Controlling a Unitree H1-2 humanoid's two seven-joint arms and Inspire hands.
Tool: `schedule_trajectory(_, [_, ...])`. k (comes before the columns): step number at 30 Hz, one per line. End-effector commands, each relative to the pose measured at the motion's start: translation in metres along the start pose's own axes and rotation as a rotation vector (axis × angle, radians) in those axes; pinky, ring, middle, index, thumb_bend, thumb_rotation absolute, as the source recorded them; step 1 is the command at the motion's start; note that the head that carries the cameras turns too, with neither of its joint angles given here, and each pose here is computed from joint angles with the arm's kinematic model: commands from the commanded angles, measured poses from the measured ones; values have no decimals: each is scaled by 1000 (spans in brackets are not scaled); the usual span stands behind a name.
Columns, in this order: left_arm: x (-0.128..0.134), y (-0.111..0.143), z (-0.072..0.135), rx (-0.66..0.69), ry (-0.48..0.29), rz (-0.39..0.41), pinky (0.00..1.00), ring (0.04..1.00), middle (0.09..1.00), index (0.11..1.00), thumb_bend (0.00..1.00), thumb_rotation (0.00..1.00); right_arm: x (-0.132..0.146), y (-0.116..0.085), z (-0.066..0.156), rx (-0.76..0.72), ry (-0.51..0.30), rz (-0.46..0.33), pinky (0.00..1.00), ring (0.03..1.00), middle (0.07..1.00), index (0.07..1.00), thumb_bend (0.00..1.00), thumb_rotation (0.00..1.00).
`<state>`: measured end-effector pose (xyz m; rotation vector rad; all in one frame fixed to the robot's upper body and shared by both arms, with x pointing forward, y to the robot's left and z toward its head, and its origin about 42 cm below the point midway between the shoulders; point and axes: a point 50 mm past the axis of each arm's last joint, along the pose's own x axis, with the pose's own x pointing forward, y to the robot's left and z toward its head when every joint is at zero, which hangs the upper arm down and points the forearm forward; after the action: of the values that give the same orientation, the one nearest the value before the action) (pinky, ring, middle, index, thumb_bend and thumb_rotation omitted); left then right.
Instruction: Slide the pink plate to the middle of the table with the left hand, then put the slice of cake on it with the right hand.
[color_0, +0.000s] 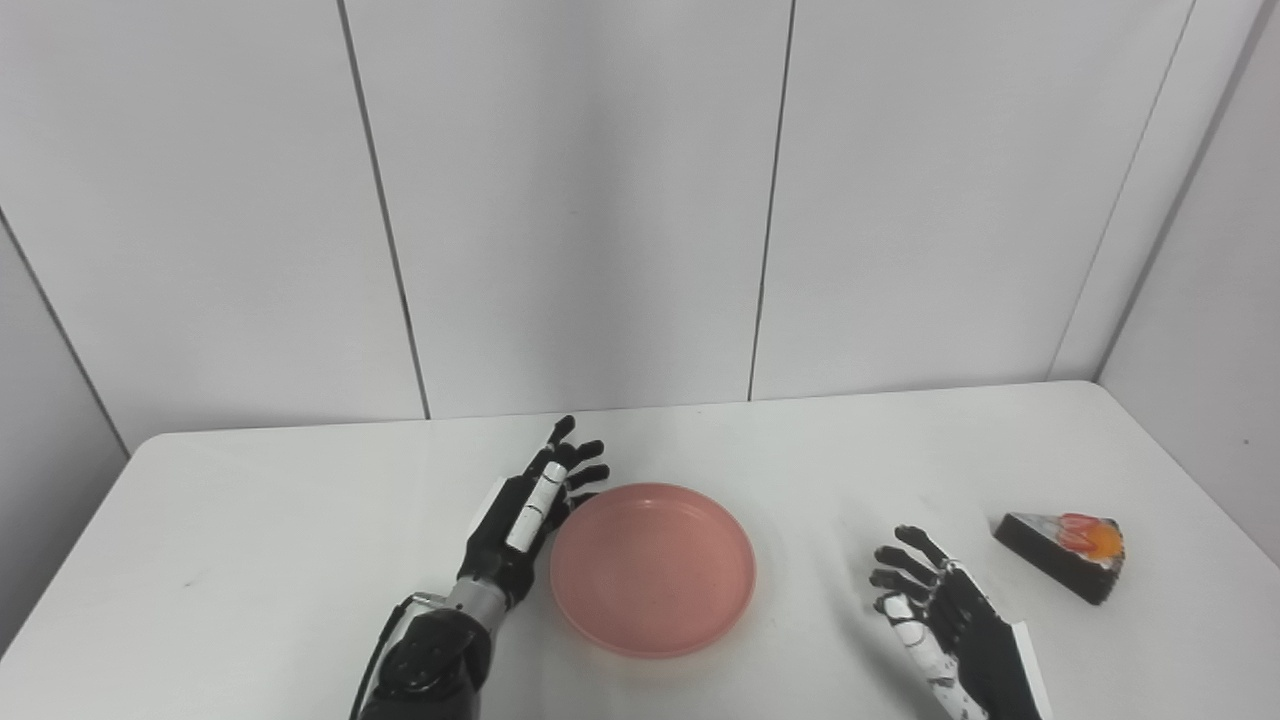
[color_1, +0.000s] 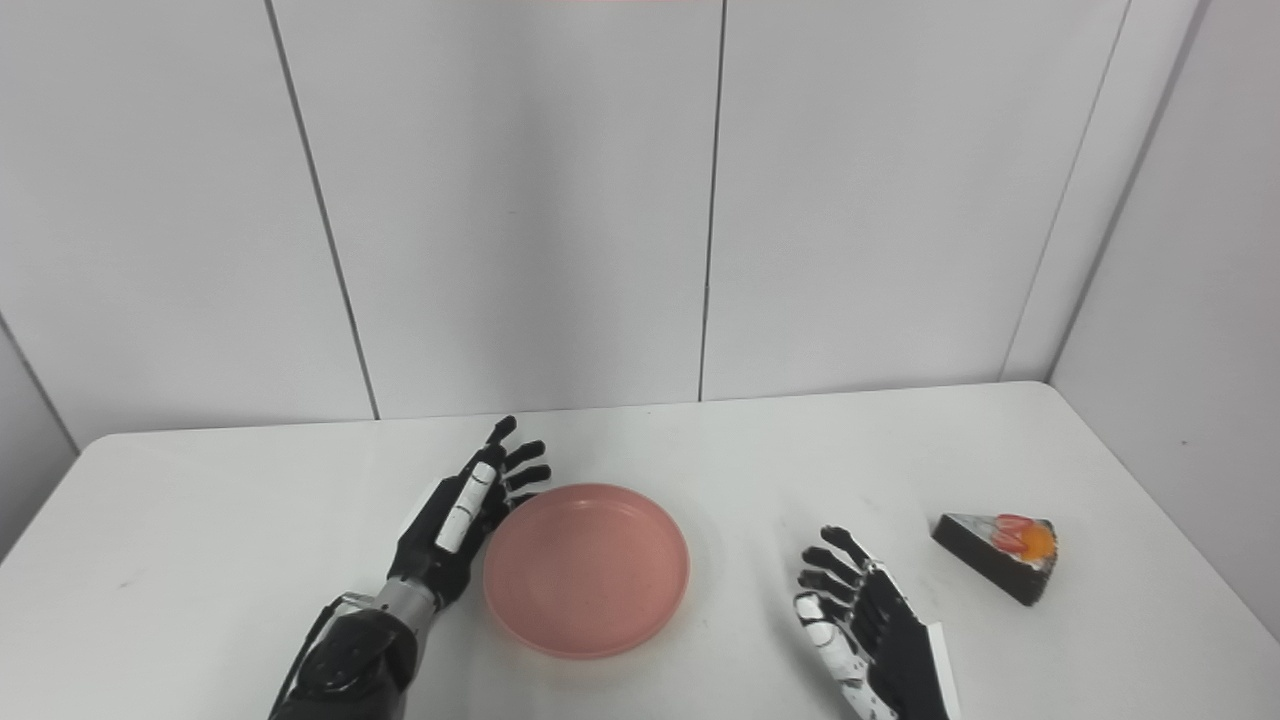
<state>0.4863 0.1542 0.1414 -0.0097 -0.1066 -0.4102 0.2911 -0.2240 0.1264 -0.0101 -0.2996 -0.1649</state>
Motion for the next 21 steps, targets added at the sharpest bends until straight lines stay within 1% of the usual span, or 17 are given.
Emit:
schedule_trajectory(1, [-18, 5, -24, -20, 93, 2, 728, 839, 885, 965, 828, 850, -16, -1, -2, -8, 6, -42, 632, 699, 738, 793, 692, 657])
schedule_trajectory(5, [-20, 10, -25, -17, 96, 2, 714, 830, 880, 967, 816, 858, -8, -12, 21, -100, -47, -59, 655, 733, 768, 810, 727, 692])
schedule_trajectory(7, [-20, 13, -24, -18, 97, 5, 714, 832, 884, 970, 806, 861, -3, -22, 31, -179, -90, -56, 640, 733, 782, 824, 733, 729])
schedule_trajectory(9, [-20, 17, -23, -18, 97, 7, 715, 837, 888, 971, 806, 860, 0, -30, 40, -281, -119, -41, 635, 744, 801, 841, 717, 772])
schedule_trajectory(10, [-21, 20, -23, -17, 97, 6, 716, 838, 889, 972, 807, 859, 3, -37, 47, -378, -141, -26, 635, 747, 807, 846, 711, 785])
schedule_trajectory(12, [-22, 26, -23, -17, 96, 6, 728, 844, 891, 974, 842, 850, 9, -47, 60, -527, -170, -9, 651, 751, 822, 851, 694, 840])
schedule_trajectory(13, [-22, 28, -23, -18, 95, 6, 742, 843, 880, 971, 862, 843, 11, -51, 65, -581, -176, -5, 715, 791, 846, 850, 708, 870])
schedule_trajectory(14, [-23, 31, -23, -23, 96, 8, 747, 842, 877, 971, 869, 840, 14, -56, 71, -638, -182, -4, 737, 804, 854, 850, 712, 881])
schedule_trajectory(15, [-23, 34, -23, -26, 97, 9, 749, 839, 873, 967, 875, 832, 16, -58, 75, -677, -185, -4, 747, 816, 858, 844, 719, 880])
schedule_trajectory(18, [-24, 39, -25, -33, 97, 15, 734, 830, 869, 964, 868, 819, 23, -70, 92, -836, -200, -31, 734, 819, 849, 832, 736, 864])
schedule_trajectory(19, [-24, 40, -25, -31, 96, 15, 727, 825, 866, 964, 871, 818, 25, -73, 96, -877, -201, -40, 726, 817, 844, 831, 759, 864])
schedule_trajectory(21, [-24, 42, -26, -28, 95, 6, 731, 825, 867, 965, 867, 814, 31, -84, 103, -978, -198, -57, 706, 810, 842, 835, 775, 852])
